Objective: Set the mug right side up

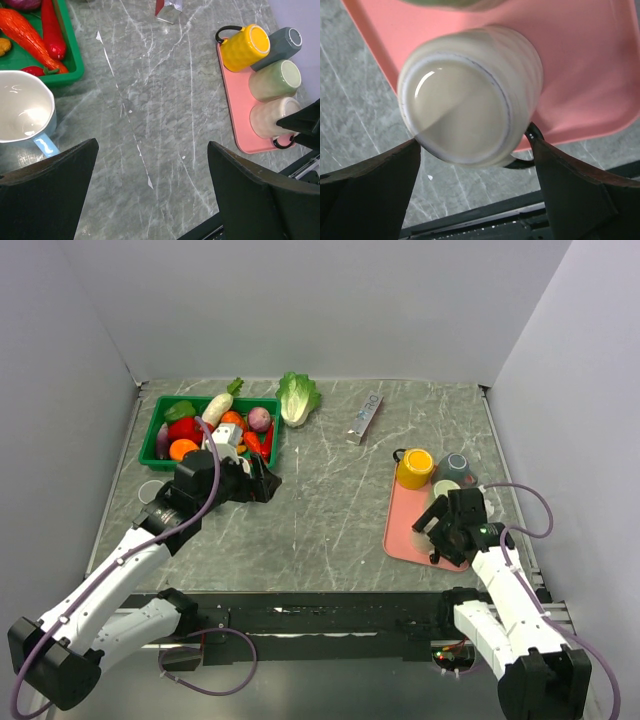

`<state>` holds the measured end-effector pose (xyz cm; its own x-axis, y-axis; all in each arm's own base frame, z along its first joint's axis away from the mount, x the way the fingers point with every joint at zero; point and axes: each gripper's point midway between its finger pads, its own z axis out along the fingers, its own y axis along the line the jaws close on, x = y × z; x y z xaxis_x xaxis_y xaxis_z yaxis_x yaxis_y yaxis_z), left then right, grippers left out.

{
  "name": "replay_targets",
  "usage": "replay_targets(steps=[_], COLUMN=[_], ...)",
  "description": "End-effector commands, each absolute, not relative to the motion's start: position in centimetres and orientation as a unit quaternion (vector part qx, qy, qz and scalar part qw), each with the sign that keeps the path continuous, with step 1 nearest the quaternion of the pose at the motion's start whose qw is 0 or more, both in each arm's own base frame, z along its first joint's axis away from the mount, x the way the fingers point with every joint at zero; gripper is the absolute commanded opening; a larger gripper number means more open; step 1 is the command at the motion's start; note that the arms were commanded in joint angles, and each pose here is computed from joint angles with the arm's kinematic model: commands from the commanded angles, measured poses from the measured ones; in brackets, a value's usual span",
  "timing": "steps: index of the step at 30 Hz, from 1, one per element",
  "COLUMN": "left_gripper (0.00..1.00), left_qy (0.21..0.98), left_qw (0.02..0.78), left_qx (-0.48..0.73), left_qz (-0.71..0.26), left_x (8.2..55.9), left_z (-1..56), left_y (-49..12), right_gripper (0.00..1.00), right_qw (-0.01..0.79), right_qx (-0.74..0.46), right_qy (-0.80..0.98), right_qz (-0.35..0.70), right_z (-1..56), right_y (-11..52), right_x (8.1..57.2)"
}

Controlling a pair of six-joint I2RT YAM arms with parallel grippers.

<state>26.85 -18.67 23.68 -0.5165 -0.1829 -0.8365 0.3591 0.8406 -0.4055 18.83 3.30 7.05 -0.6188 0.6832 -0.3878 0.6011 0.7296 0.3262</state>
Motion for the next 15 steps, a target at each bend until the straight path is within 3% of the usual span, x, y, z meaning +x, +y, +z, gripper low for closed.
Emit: replay_targets(steps=[1,9,15], left_gripper=[0.96,0.96,0.96], left_qy=[0.813,0.816,0.816], left_qw=[0.500,0.493,0.492], left_qx=[0.057,0.057,0.059], left_qz=[-0.292,-0.297,-0.297], left_x=[26.5,26.5,26.5], left_z=[24.6,24.1,24.3], left_y=[-18.9,-19.2,-19.3], right_gripper=[0.99,0.95,0.77], right_qw=[0.265,0.266,0.272], right_qx=[0.353,0.350,0.341], right_qy=[0.895,0.895,0.894], right_qz=[0.071,0.080,0.101], right_z=[8.2,7.6,7.5], right_y=[2.8,3.1,4.0], right_x=[18.3,17.9,18.7])
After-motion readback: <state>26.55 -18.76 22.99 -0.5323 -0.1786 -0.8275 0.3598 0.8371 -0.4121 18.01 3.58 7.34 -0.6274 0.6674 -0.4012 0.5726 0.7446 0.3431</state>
